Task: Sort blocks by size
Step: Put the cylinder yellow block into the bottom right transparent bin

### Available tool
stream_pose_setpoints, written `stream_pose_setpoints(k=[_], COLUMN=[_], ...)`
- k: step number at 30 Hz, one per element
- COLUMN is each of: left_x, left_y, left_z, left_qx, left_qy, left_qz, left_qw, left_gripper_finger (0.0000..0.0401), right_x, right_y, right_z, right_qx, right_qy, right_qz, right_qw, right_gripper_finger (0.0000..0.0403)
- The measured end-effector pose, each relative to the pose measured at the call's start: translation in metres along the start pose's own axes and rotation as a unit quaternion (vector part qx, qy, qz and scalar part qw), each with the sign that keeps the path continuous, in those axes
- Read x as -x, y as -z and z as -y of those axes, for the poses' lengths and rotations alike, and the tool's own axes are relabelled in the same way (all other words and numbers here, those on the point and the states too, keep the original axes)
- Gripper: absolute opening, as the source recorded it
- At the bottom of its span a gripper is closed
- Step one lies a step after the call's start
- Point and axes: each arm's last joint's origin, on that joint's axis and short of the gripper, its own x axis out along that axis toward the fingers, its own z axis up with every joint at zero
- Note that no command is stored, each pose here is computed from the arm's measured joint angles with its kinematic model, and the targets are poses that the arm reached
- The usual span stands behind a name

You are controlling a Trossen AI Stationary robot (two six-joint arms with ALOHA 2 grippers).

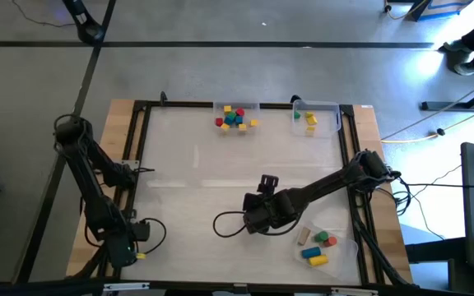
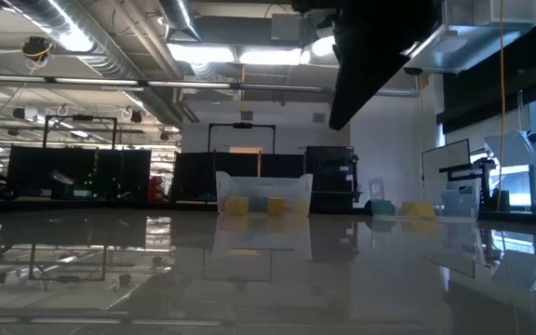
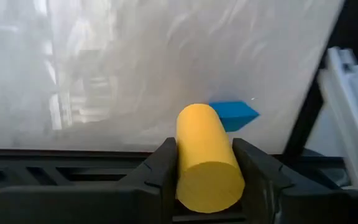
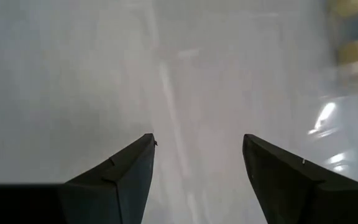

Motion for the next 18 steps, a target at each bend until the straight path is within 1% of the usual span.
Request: stream_pose_setpoints(k=[4, 7, 11, 14, 18], left_x=[0.02, 0.035, 0.053, 0.064, 0.076], left_y=[-0.006, -0.013, -0.027, -0.037, -0.048], left_z=[-0.006, -0.012, -0.022, -0.031, -0.039], left_qx=[-0.011, -0.023, -0.028, -0.062, -0.128], left_qy=[0.01, 0.03, 0.051, 0.053, 0.028], left_qz=[0.034, 0.083, 0.139, 0.178, 0.243], left_qw=[0.999, 0.996, 0.989, 0.981, 0.961], left_gripper_finger=[0.0114, 0.0113, 0.0118, 0.0118, 0.0117], right_x=[0.011, 0.019, 0.025, 0.024, 0.025], right_y=[-0.001, 0.0, -0.002, -0.005, -0.009], right_z=[-0.006, -0.011, -0.014, -0.014, -0.014], right_qx=[0.008, 0.026, 0.025, 0.019, 0.02], right_qy=[-0.033, -0.037, -0.031, -0.035, -0.018], right_qz=[-0.007, 0.0, 0.018, 0.032, 0.057], right_qw=[0.999, 0.999, 0.999, 0.999, 0.998], right_gripper_finger=[0.0243, 0.0243, 0.0243, 0.0243, 0.0243])
